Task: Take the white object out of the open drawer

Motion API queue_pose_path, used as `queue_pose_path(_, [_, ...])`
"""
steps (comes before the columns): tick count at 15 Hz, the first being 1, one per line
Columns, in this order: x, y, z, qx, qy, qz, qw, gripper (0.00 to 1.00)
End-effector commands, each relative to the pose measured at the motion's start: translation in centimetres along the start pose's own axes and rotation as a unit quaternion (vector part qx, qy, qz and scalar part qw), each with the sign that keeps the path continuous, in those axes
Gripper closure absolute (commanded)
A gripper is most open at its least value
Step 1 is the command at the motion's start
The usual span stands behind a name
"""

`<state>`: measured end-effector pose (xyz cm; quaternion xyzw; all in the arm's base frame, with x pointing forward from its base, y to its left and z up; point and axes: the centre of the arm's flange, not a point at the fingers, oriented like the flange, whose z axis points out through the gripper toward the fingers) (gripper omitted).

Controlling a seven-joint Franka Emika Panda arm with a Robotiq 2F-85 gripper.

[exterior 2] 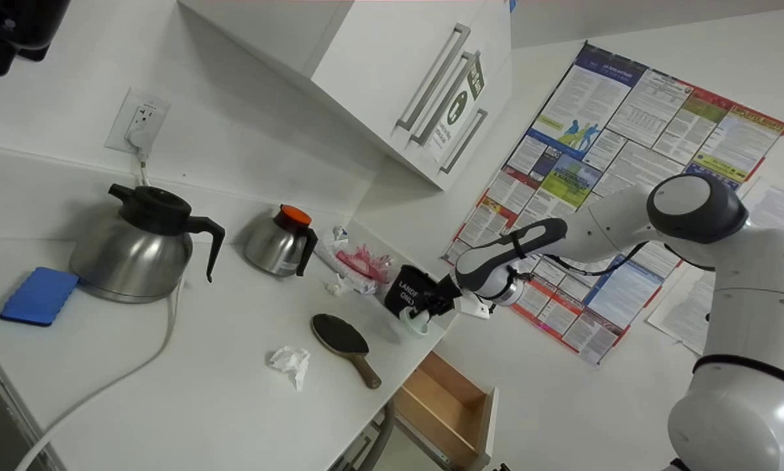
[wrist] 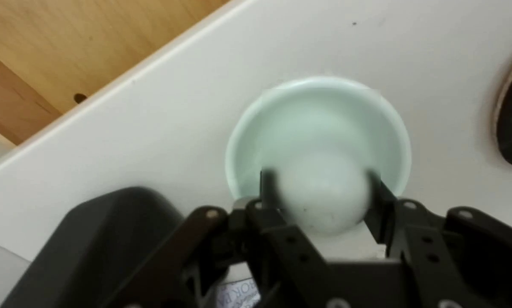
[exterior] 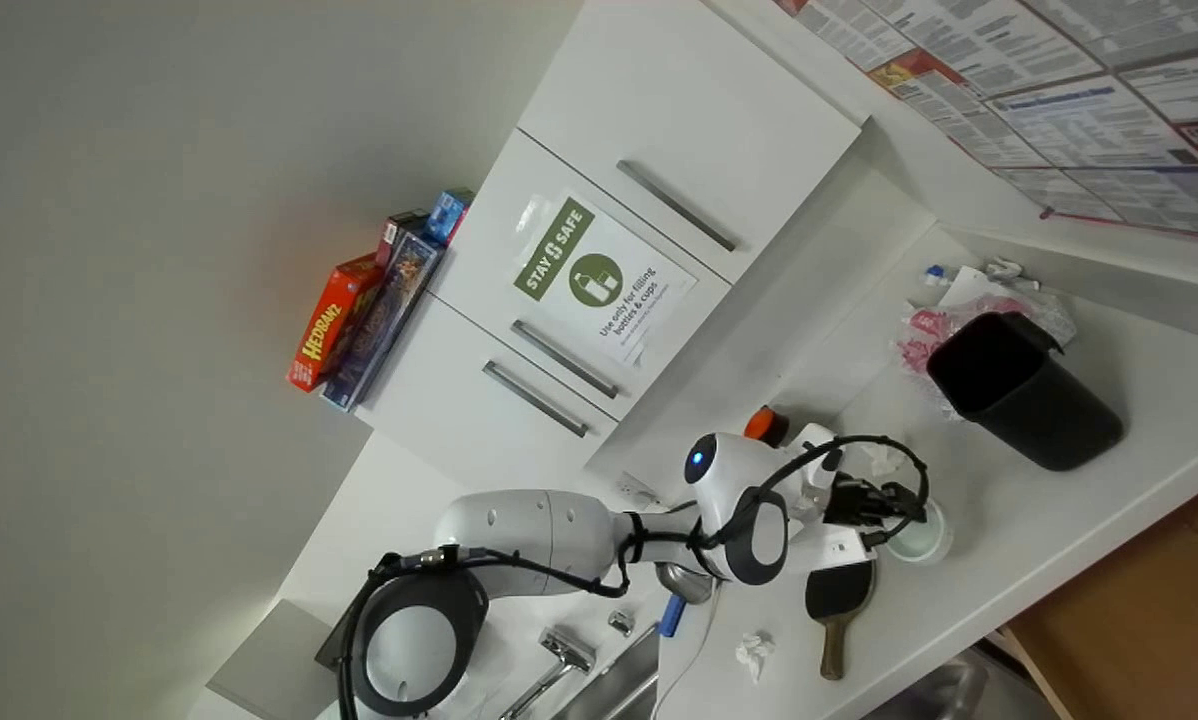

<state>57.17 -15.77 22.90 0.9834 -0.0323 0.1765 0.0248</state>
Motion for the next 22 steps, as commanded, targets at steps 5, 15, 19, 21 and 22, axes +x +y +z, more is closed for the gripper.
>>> queue_pose_path(5, [2.5,-3.1,5.1,0.004,0.008,-0.026,0.9996,0.75])
queue_pose_path(15, [0.5,-4.7,1.4,-0.008,-0.004,-0.03,0.9995,0.0])
queue_pose_path(19, [-0.2,-4.4,0.4,-0.013,-0.011,-0.036,0.9992,0.0])
queue_pose_path(21, [0.7,-4.1,2.1,-0.007,-0.004,-0.039,0.9992,0.0])
queue_pose_path(22, [0.7,-4.2,2.2,-0.007,-0.004,-0.039,0.9992,0.0])
